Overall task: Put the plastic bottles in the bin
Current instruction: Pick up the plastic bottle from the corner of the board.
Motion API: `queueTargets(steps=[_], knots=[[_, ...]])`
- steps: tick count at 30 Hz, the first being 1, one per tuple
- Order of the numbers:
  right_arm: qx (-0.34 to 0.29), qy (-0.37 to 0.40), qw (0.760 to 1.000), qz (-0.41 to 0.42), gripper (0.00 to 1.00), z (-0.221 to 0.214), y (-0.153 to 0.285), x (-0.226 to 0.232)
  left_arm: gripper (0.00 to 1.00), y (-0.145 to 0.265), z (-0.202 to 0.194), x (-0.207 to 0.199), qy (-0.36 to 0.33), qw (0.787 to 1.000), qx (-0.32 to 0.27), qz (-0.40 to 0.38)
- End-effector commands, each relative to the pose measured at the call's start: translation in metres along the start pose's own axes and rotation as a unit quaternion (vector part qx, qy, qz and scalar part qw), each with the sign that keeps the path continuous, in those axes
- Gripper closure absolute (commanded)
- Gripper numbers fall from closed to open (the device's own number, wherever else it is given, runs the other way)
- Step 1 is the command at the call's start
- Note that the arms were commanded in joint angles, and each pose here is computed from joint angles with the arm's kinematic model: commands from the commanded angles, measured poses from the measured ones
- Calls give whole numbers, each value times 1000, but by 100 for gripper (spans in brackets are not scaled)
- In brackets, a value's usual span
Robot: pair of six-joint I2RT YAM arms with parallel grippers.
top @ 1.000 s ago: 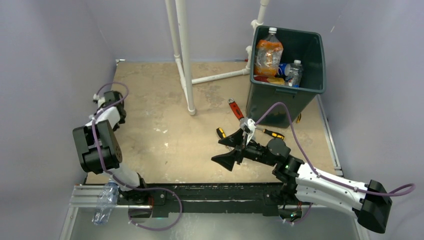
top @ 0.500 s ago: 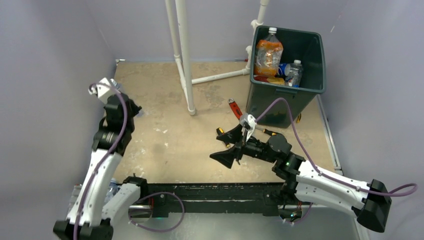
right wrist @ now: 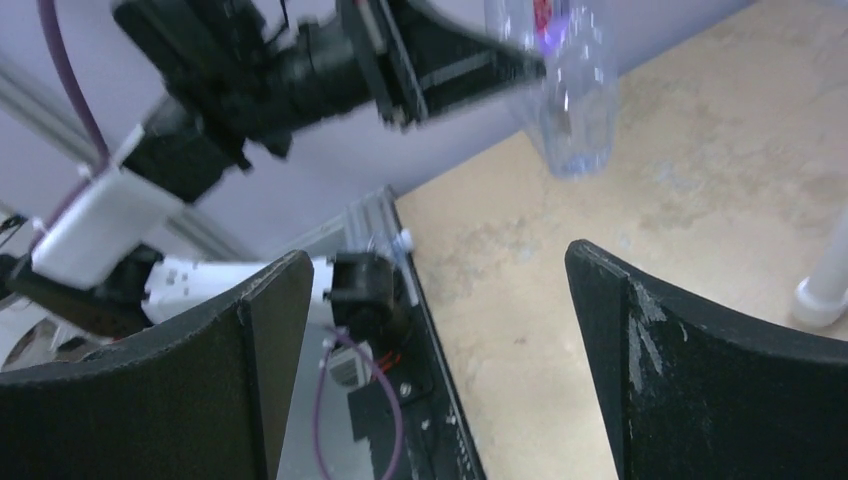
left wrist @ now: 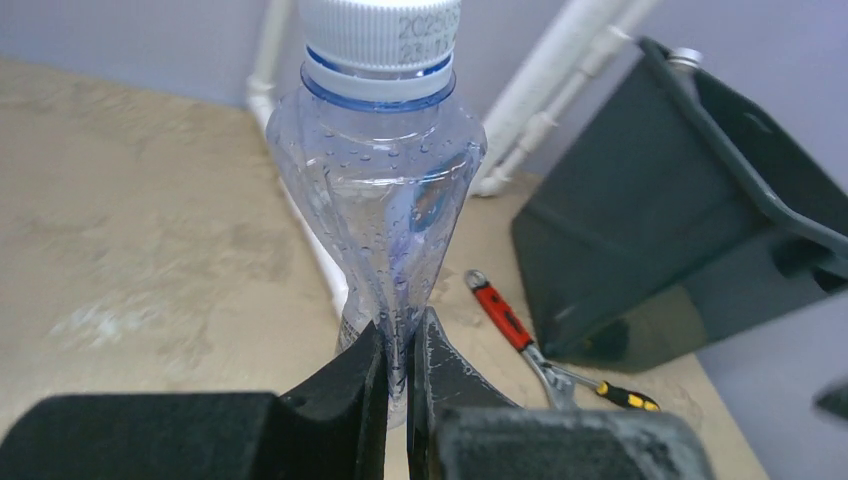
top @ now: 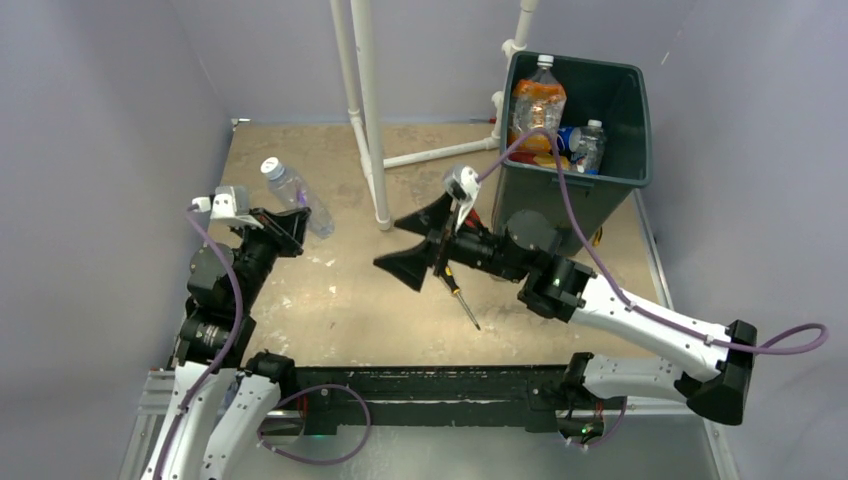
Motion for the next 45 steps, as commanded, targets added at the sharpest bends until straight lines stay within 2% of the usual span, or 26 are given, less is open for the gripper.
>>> queueTargets(steps=[1,7,13,20,27,30,33,36,38,39,41,42,44,45], knots=[[-44,51,996,-64,1,61,-13,8,100,-8,19,-34,-64,980,-63,-179],[-27,78,986,-144,1,97,-44,2,100,-19,16,-53,-118,946,-46,-299],[-10,103,978,-184,1,113,-77,-8,100,-18,11,-58,-149,927,-37,-343],[-7,113,976,-186,6,114,-107,-16,100,-15,12,-57,-164,926,-25,-339],[8,130,976,-178,20,109,-119,-19,100,-16,16,-57,-161,931,5,-326],[12,136,974,-182,30,106,-122,-22,100,-16,16,-56,-161,933,16,-321],[19,140,972,-188,45,100,-123,-27,100,-16,15,-57,-158,933,20,-322],[24,141,972,-187,68,95,-124,-29,100,-14,15,-58,-152,933,18,-326],[21,140,972,-188,91,95,-123,-29,100,-14,16,-58,-147,934,19,-326],[17,139,971,-192,100,96,-121,-29,88,-13,16,-59,-143,935,19,-324],[1,138,970,-199,100,103,-113,-26,58,-12,20,-59,-134,940,13,-315],[-9,139,969,-204,100,108,-106,-24,47,-10,23,-58,-131,944,3,-303],[-25,140,967,-210,100,119,-91,-17,11,-7,30,-56,-126,953,-16,-275],[-34,142,966,-214,100,127,-81,-12,6,-5,34,-53,-123,960,-28,-252]])
Point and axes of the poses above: each gripper's point midway between its finger pads, its own y axis back along the fingers, its own x axis along the line the jaws close on, z = x × y, the point moved 8 cm from there along y, back along the fingers, and after that the axes turned 4 degrees about -y, right-handed, at the moved point
